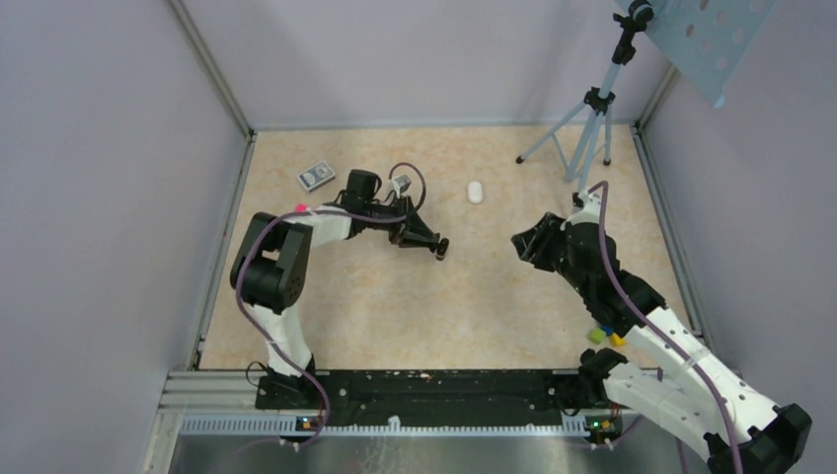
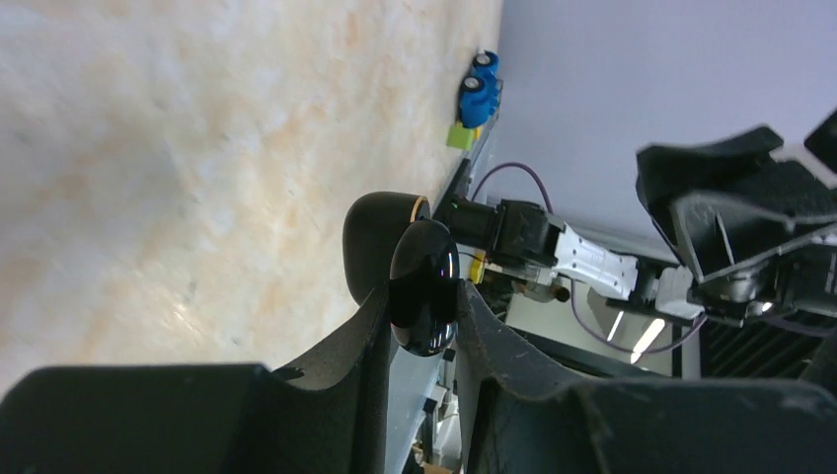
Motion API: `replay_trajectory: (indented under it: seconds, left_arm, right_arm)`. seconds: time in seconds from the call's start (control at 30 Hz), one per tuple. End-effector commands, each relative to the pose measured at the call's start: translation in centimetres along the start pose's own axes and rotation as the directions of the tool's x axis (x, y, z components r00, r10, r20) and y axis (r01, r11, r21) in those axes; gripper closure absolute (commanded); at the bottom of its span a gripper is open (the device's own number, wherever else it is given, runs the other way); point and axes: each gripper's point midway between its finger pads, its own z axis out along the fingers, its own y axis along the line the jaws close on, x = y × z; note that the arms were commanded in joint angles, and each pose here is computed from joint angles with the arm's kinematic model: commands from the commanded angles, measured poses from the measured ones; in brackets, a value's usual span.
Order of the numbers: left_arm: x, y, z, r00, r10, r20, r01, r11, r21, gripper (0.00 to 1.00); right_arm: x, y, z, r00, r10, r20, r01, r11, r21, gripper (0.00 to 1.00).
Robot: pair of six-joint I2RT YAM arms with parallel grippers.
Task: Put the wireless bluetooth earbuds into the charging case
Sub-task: Close the charging case with the earbuds at the corner of the board.
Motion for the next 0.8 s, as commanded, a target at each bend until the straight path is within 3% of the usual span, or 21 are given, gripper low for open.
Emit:
replay_trajectory:
  seconds: [0.0, 0.2, 0.5, 0.77]
  left_arm:
    - [-3.3, -0.8, 1.0, 0.993, 0.115, 0.01, -0.116, 0.991, 0.062, 1.0]
    - [-5.3, 1.7, 2.9, 0.995, 0.102, -0.011, -0.101, 0.994, 0.036, 1.0]
    - [-6.4, 2.8, 7.3, 0.981, 0.181, -0.064, -0.184, 0.982, -0.042, 1.0]
    - [-4.0, 2.9, 11.2, 0.962, 0.22, -0.16, -0.229, 0.972, -0.041, 1.0]
  right_arm:
    - [1.0, -0.9, -0.4, 0.998, -0.032, -0.045, 0.032, 0.999, 0.004, 0.55]
    - [2.0, -0.9, -0.1, 0.998, -0.017, -0.068, 0.017, 1.0, -0.011, 0.55]
    - [1.7, -1.0, -0.8, 0.998, -0.028, -0.06, 0.028, 1.0, -0.009, 0.55]
    - [1.9, -1.6, -1.2, 0.998, -0.023, -0.061, 0.023, 1.0, 0.005, 0.55]
